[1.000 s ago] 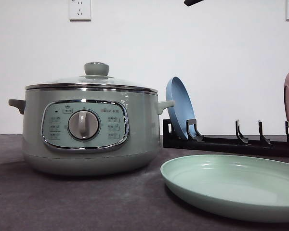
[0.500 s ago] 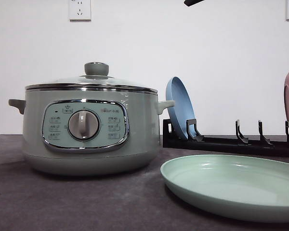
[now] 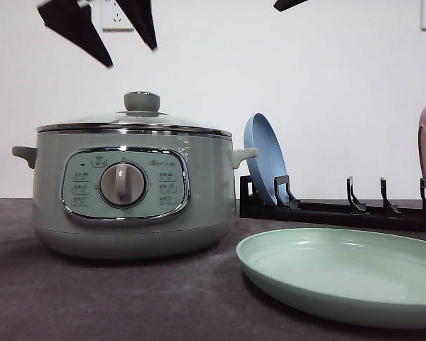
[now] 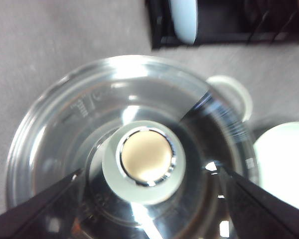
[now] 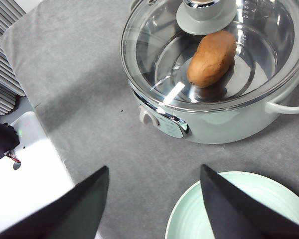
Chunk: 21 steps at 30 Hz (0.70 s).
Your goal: Transfer potato from steamer to green plate
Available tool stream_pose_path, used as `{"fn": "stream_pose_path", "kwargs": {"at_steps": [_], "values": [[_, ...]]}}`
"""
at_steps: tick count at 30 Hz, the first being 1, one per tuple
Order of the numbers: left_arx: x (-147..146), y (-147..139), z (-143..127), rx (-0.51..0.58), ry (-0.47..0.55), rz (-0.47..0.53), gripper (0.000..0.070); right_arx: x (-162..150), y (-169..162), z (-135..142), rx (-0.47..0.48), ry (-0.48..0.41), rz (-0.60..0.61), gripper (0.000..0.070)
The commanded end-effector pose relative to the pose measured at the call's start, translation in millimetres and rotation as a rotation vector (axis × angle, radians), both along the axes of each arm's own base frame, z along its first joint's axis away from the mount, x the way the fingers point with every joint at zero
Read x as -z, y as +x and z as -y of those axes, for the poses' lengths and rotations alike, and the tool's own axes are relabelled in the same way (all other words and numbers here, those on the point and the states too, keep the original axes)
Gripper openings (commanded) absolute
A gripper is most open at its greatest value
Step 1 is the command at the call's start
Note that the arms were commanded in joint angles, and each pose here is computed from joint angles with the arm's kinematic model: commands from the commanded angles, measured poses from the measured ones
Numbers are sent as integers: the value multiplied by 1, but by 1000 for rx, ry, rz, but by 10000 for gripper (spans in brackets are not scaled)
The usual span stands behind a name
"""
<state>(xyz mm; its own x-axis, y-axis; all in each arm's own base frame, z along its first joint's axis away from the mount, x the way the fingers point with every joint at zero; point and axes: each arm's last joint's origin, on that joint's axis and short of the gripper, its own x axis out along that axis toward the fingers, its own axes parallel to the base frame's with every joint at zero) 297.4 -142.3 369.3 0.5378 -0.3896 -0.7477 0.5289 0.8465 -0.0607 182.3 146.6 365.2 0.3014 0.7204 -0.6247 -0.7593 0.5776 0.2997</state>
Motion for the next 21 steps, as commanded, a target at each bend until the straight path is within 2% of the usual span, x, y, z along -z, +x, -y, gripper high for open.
{"fn": "stream_pose_path", "kwargs": {"at_steps": [1,5,21], "values": [[0,7,7,26,14,26,550,-3,1,-2,-12,1,14,361],[12,15,16,23,61,23,550,-3,1,-2,-12,0,13,361],[33,32,26,28,80,-10,549,-2,1,-2,-11,-4,10,361]]}}
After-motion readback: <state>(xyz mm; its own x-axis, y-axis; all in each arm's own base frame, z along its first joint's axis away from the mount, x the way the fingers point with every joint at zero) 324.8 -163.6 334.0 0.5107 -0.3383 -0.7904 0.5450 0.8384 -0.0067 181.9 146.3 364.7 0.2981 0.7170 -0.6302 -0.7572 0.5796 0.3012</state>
